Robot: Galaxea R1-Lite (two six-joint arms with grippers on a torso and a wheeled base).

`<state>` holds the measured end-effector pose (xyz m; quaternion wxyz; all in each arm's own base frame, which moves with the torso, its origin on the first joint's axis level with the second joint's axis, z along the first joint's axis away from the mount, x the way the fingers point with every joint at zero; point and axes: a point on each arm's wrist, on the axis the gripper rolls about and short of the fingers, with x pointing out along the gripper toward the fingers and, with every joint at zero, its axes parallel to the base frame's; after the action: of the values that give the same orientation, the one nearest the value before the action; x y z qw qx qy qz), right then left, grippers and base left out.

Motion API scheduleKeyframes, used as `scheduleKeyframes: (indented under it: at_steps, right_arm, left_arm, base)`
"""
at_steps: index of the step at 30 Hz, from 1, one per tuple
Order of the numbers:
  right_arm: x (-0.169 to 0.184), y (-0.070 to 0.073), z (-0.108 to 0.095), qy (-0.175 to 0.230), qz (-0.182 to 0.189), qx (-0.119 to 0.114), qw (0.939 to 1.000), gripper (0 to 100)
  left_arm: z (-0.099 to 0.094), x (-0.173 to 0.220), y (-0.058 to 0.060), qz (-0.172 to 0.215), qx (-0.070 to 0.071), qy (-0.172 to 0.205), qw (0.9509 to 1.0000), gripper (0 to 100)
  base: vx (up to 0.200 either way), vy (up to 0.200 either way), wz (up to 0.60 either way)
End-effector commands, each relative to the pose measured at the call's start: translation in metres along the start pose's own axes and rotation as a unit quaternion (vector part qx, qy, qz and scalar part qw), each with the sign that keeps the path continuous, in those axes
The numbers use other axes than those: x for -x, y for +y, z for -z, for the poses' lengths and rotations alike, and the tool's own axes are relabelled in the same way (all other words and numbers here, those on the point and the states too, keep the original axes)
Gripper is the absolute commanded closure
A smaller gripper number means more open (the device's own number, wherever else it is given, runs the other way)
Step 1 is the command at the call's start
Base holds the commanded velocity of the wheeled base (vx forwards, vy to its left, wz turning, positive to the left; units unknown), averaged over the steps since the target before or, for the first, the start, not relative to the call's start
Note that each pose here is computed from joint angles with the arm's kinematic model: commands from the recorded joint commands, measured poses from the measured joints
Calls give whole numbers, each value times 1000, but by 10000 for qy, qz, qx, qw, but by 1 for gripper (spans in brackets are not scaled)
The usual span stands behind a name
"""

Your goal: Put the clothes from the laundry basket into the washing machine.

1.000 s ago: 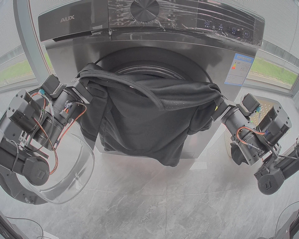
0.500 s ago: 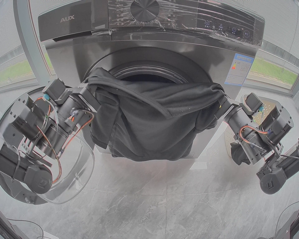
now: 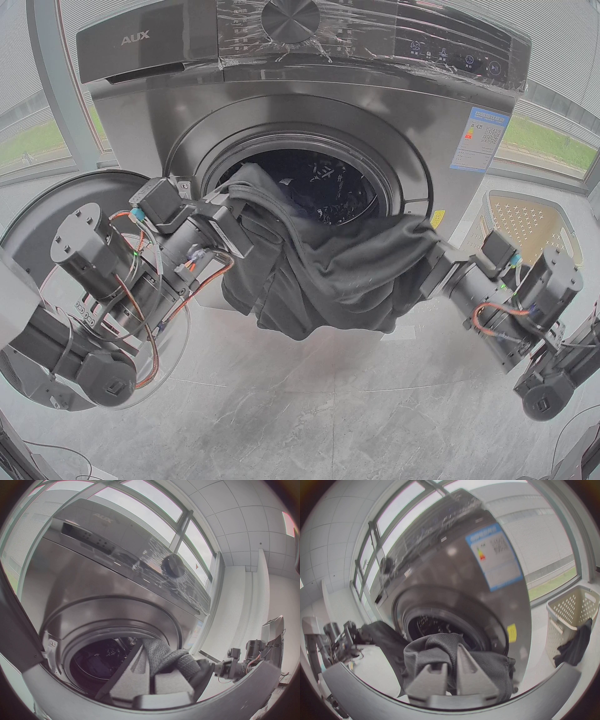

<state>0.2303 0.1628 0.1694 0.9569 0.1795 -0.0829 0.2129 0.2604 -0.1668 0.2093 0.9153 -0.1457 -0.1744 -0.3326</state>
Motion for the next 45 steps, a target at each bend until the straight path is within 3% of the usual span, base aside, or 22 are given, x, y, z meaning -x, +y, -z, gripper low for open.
scheduleKeyframes:
  at_steps: [1, 6, 8, 12, 18, 21, 26, 35, 45]
  right_arm:
    - [21, 4, 85, 1689, -77, 258, 9853, 0]
    - [33, 12, 126, 2412, -274, 475, 9689, 0]
    - [34, 16, 136, 2529, -338, 515, 9655, 0]
    - [37, 26, 160, 2797, -502, 601, 9569, 0]
    - [13, 34, 170, 2494, -533, 502, 9656, 0]
    - [-23, 36, 168, 1893, -490, 355, 9800, 0]
    - [-58, 37, 159, 1309, -589, 394, 9889, 0]
    - [-105, 25, 153, 705, -508, 400, 9954, 0]
    - [-116, 25, 150, 479, -497, 355, 9970, 0]
  left_arm:
    - [26, -11, -15, 263, 14, 235, 9994, 100]
    - [18, -14, -16, 289, 25, 92, 9995, 100]
    - [16, -14, -17, 303, 34, 56, 9995, 100]
    - [12, -12, -30, 465, 92, 11, 9989, 100]
    - [1, -10, -33, 520, 87, -136, 9985, 100]
    - [-4, -8, -41, 627, 132, -189, 9978, 100]
    - [-7, -4, -47, 732, 168, -189, 9970, 100]
    - [-18, -1, -49, 829, 164, -313, 9959, 100]
    - [-18, 1, -52, 862, 190, -300, 9956, 100]
  base:
    - [0, 0, 0]
    - [0, 0, 0]
    - [0, 0, 0]
    - [0, 0, 0]
    - [0, 0, 0]
    - [0, 0, 0]
    - [0, 0, 0]
    - [0, 0, 0]
    - [0, 0, 0]
